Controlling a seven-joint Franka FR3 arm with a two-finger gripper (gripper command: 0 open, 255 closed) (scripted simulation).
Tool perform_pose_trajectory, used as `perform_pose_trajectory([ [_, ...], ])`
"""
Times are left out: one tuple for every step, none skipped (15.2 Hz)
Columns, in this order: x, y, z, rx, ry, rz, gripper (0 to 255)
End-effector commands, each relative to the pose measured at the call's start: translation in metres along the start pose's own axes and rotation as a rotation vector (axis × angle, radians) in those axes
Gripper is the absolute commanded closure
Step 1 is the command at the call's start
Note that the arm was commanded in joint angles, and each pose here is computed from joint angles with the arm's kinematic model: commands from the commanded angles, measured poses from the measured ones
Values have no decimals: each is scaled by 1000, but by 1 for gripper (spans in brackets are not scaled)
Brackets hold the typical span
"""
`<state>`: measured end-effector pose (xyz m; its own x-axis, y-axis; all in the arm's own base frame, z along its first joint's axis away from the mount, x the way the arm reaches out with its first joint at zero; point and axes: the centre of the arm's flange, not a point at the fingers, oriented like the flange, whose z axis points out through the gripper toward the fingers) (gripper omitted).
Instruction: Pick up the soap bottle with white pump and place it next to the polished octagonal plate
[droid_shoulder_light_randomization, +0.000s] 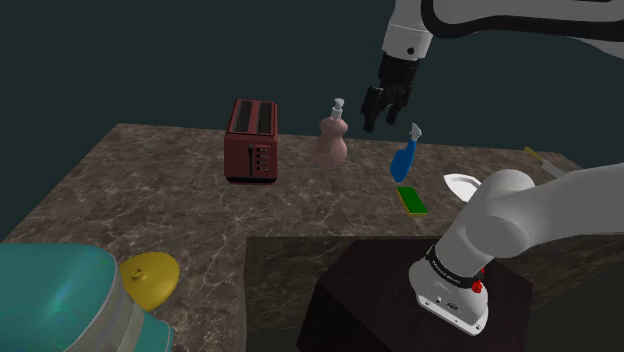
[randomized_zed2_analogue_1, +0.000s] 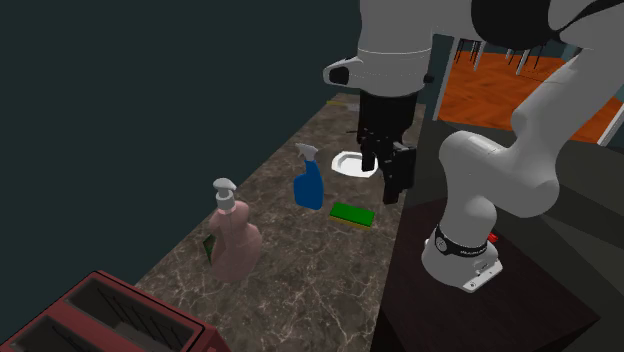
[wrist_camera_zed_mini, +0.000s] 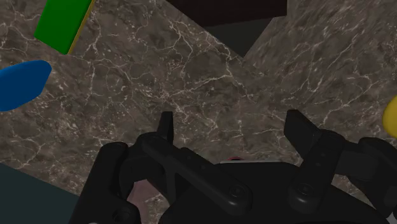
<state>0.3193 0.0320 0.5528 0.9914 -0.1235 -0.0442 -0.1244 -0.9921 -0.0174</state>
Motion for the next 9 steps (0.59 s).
perform_pose_trajectory([
  [0, 0, 0, 0, 0, 0, 0],
  [11, 6, 2, -2, 1, 2, 0],
  [22, 12, 5, -4, 2, 5, 0],
  [33, 19, 7, -6, 2, 7, 0],
  [44, 25, 10, -8, 3, 10, 0],
  [56, 31, 12, -10, 4, 12, 0],
  [67, 37, 14, -12, 5, 14, 0],
  [78, 44, 16, -14, 6, 17, 0],
  [89, 50, 19, -16, 7, 19, 0],
])
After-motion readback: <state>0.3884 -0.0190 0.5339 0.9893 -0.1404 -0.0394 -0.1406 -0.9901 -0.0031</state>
